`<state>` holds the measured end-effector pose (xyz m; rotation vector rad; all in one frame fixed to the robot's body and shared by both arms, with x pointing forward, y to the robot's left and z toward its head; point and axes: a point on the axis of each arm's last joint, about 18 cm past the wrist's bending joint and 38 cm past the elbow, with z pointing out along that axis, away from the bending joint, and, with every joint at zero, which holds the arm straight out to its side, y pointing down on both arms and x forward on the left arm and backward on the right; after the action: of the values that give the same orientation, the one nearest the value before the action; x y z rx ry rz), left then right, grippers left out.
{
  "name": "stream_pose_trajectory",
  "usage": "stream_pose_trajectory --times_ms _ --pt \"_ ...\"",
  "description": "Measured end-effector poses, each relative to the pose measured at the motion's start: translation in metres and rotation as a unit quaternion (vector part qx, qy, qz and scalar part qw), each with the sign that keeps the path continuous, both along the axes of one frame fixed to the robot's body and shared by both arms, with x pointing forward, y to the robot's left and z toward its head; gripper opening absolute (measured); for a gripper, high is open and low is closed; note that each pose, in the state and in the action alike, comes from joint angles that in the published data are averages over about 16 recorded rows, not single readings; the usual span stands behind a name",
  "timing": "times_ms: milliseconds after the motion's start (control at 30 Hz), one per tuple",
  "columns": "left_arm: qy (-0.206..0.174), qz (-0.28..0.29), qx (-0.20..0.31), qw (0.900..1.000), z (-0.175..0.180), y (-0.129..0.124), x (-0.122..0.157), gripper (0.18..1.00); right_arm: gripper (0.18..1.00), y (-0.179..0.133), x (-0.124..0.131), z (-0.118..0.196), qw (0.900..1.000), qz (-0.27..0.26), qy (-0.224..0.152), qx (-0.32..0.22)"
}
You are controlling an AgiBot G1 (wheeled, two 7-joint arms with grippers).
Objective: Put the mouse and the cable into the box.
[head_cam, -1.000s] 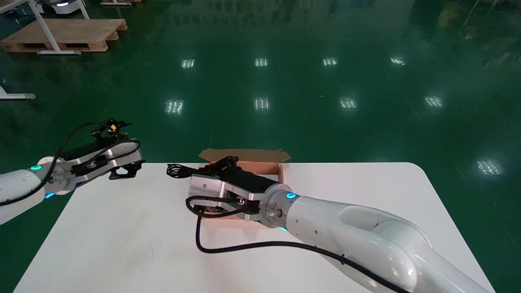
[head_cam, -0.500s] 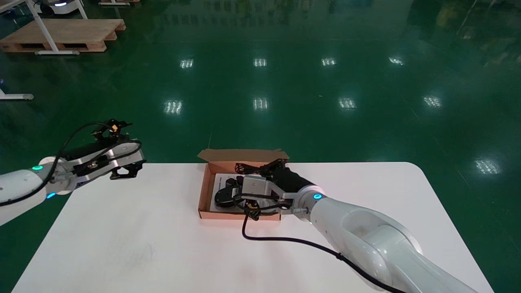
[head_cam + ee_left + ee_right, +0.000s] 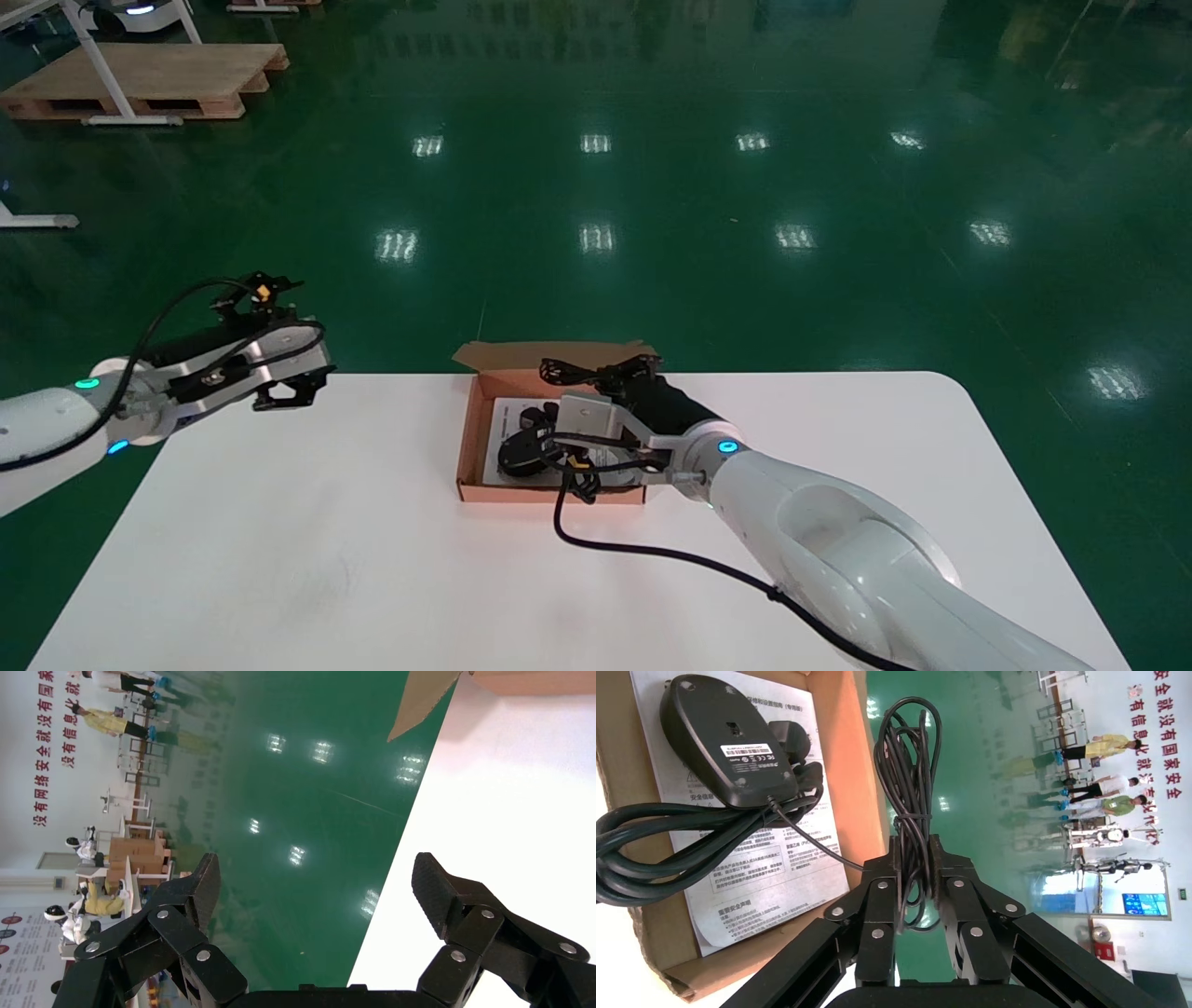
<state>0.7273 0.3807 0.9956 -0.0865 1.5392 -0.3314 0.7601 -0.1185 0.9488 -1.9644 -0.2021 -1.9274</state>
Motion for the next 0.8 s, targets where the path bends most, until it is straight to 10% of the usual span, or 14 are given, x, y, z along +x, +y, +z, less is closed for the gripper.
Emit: stream_pose_trajectory --times_ms 800 --pt "0.0 -0.001 0.0 1.0 0.0 -0.001 0.0 1.001 0.601 -0.02 -0.002 -0.009 0.998 -0.008 0.041 0.036"
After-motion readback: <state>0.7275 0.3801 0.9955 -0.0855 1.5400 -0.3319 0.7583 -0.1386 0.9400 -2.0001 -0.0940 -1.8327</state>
